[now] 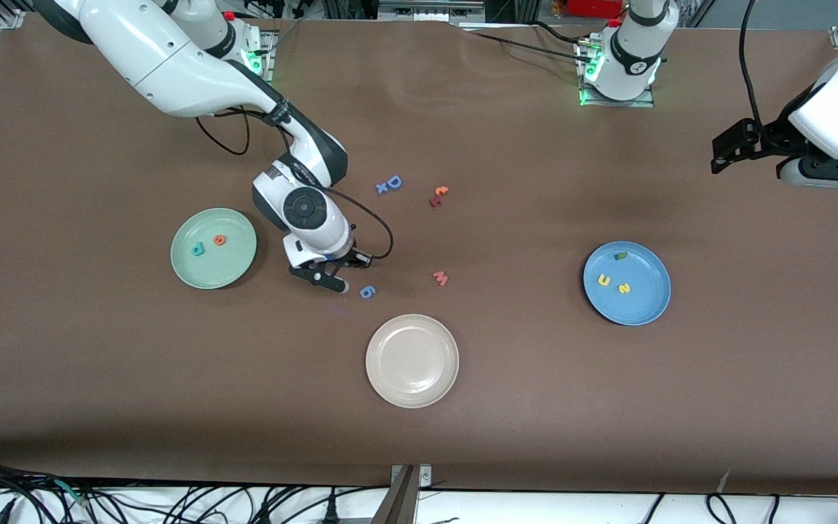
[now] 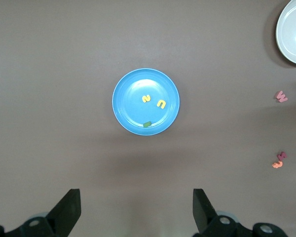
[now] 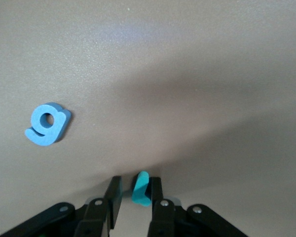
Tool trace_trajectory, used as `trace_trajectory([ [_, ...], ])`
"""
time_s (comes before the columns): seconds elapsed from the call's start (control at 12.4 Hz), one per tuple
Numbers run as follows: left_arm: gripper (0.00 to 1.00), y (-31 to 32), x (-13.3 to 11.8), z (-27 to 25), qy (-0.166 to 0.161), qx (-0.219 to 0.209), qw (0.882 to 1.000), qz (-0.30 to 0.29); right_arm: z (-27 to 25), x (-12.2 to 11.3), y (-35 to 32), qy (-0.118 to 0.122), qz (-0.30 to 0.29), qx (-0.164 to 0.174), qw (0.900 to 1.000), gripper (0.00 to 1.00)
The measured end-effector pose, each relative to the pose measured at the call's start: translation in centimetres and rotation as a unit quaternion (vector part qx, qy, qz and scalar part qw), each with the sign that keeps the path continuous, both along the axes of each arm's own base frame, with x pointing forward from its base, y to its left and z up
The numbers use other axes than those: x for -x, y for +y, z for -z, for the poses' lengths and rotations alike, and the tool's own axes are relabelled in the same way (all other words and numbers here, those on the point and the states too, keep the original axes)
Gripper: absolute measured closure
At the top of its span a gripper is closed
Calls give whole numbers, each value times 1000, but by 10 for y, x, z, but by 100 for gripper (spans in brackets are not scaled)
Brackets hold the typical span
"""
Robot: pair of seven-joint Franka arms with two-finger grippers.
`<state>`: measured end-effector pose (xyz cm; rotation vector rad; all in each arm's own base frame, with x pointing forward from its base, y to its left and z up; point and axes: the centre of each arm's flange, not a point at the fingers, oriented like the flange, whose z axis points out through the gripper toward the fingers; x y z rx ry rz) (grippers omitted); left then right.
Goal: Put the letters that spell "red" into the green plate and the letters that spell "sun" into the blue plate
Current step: 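Carry the cyan r to the green plate and open the right gripper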
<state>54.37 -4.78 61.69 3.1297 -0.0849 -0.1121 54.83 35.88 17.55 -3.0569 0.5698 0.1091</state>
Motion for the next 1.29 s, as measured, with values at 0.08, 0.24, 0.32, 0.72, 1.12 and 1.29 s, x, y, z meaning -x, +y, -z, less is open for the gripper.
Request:
trace_trajectory([
  [0.08, 0, 0, 0, 0, 0, 0, 1000, 0, 0, 0, 0, 0, 0, 0, 1000, 76],
  [0.24, 0, 0, 0, 0, 0, 0, 1000, 0, 0, 0, 0, 0, 1, 0, 1000, 82],
  [0.32, 0, 0, 0, 0, 0, 0, 1000, 0, 0, 0, 0, 0, 1, 0, 1000, 82],
  [0.72, 0, 18, -2, 1, 1, 0, 1000, -16, 0, 0, 0, 0, 1, 0, 1000, 82],
  [1.12, 0, 19, -2, 1, 1, 0, 1000, -17, -7, -5, -7, 11, 5, 19, 1000, 82],
  [1.29, 0, 16, -2, 2, 2, 0, 1000, -14, -23, -13, -17, 15, 14, 32, 999, 82],
])
